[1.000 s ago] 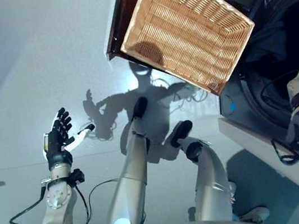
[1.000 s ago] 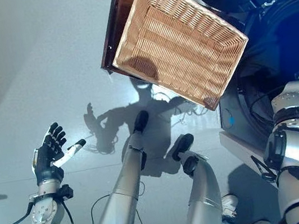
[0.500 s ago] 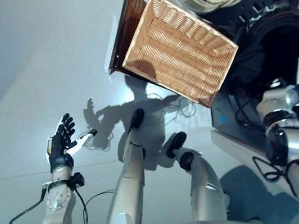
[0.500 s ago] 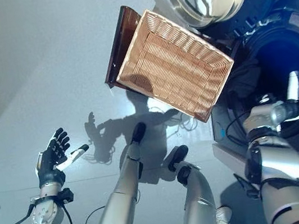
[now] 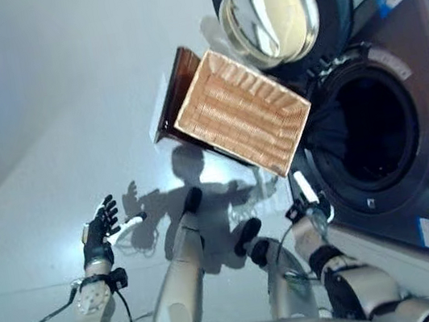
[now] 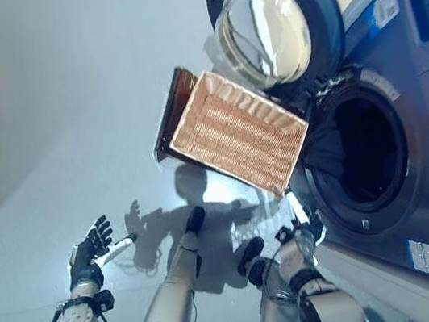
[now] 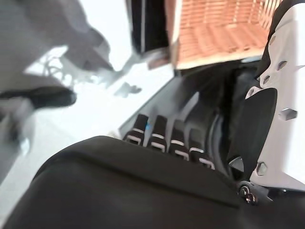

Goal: Pick up the clothes and place them into the washing machine

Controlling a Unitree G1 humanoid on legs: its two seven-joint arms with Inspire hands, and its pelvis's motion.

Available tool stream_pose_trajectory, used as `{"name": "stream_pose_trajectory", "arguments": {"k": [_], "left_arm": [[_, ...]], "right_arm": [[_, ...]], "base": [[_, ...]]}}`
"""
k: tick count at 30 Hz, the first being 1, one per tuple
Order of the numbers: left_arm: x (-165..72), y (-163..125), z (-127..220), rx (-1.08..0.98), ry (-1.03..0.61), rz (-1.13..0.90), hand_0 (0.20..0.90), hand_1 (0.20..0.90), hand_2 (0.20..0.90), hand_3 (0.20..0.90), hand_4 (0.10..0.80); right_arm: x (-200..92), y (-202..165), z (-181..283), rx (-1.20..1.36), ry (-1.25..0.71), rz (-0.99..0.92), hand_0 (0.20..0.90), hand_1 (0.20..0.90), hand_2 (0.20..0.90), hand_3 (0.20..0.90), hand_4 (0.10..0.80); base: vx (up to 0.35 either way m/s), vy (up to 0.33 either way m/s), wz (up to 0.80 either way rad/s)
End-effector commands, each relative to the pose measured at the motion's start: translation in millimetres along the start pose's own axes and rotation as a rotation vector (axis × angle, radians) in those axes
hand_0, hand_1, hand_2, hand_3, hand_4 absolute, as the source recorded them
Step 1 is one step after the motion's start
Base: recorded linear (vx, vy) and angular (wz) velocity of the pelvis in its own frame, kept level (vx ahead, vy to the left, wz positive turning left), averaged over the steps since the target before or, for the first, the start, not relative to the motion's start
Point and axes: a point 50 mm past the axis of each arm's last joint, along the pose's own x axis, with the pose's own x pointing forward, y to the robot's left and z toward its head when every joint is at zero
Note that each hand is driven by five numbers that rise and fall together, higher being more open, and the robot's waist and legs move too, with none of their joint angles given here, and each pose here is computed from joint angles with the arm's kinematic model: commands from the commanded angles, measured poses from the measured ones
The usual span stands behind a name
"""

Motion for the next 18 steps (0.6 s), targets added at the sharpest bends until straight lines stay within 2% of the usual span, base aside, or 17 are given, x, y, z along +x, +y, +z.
{"name": "stream_pose_trajectory", "arguments": {"k": [1, 3, 5, 6, 8, 11, 13, 18], "left_arm": [[-7, 17, -15, 0.032, 0.037, 0.060, 0.900, 0.900, 0.900, 0.900, 0.800], [-10, 15, -28, 0.055, 0.099, 0.054, 0.900, 0.900, 0.900, 0.900, 0.800], [-11, 15, -32, 0.063, 0.115, 0.057, 0.900, 0.900, 0.900, 0.900, 0.800], [-15, 14, -43, 0.103, 0.170, 0.033, 0.900, 0.900, 0.900, 0.900, 0.800], [-19, 15, -50, 0.113, 0.202, 0.031, 0.900, 0.900, 0.900, 0.900, 0.800], [-27, 16, -65, 0.147, 0.277, 0.019, 0.900, 0.900, 0.900, 0.900, 0.800], [-37, 17, -81, 0.165, 0.367, 0.009, 0.900, 0.900, 0.900, 0.900, 0.800], [-55, 13, -103, 0.214, 0.485, -0.033, 0.900, 0.900, 0.900, 0.900, 0.800]], "right_arm": [[3, -19, 11, -0.232, -0.079, 0.077, 0.900, 0.900, 0.900, 0.900, 0.800], [1, -31, 1, -0.400, -0.046, 0.098, 0.900, 0.900, 0.900, 0.900, 0.800], [-1, -33, -3, -0.443, -0.039, 0.124, 0.900, 0.900, 0.900, 0.900, 0.800], [-2, -49, -12, -0.636, 0.002, 0.148, 0.900, 0.900, 0.900, 0.900, 0.800], [-3, -57, -16, -0.689, 0.021, 0.155, 0.900, 0.900, 0.900, 0.900, 0.800], [-7, -88, -25, -0.878, 0.094, 0.133, 0.900, 0.900, 0.900, 0.900, 0.800], [-13, -123, -33, -1.004, 0.198, 0.085, 0.900, 0.900, 0.900, 0.900, 0.800], [-26, -167, -40, -1.128, 0.333, 0.026, 0.900, 0.900, 0.900, 0.900, 0.800]], "base": [[0.099, -0.014, -0.12], [0.084, -0.005, -0.17], [0.043, -0.005, -0.13], [0.026, -0.006, -0.13], [0.047, -0.001, -0.16], [0.085, -0.025, -0.13], [0.129, -0.008, -0.11], [0.084, 0.010, -0.22]]}}
